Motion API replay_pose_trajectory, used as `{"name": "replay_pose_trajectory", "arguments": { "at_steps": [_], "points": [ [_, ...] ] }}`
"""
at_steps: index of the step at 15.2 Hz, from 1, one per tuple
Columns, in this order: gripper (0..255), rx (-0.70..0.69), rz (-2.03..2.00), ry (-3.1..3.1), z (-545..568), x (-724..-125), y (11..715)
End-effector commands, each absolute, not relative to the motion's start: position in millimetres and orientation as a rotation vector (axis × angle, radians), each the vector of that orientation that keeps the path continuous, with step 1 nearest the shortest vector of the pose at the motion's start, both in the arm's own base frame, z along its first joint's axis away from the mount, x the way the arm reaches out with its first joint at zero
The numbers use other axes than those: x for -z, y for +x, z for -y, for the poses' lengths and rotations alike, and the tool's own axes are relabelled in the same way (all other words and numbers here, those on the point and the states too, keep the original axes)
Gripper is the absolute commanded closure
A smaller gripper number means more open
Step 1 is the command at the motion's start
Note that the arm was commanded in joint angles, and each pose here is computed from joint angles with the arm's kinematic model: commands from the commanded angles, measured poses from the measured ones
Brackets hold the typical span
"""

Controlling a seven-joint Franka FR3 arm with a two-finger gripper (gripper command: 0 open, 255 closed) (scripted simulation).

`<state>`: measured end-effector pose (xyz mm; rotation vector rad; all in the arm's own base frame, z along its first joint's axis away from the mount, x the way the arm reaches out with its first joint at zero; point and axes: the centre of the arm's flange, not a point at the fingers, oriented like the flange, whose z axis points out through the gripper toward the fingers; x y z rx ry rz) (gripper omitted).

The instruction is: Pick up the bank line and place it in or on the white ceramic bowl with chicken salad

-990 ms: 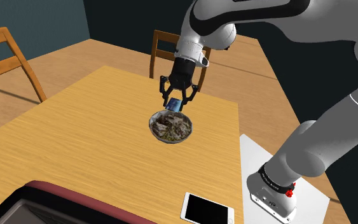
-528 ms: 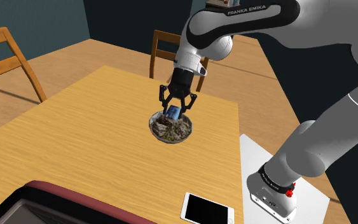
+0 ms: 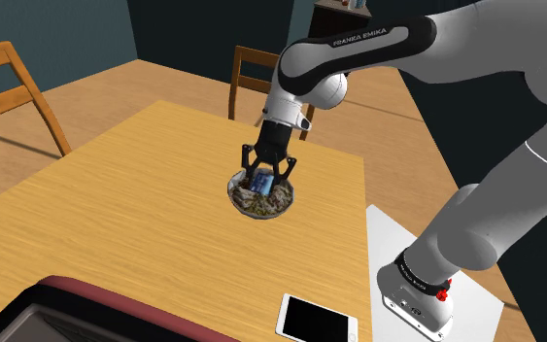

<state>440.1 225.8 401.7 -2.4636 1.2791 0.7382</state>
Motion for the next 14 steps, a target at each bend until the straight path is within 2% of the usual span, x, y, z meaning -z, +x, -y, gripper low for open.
{"name": "replay_pose_trajectory", "arguments": {
  "at_steps": [1, 7, 8, 14],
  "points": [
    [255, -0.738, -1.279, -2.464, -226, -398, 440],
    [255, -0.738, -1.279, -2.464, -226, -398, 440],
    [0, -0.738, -1.279, -2.464, -226, -398, 440],
    [0, -0.738, -1.279, -2.464, -220, -409, 444]
  ]
}}
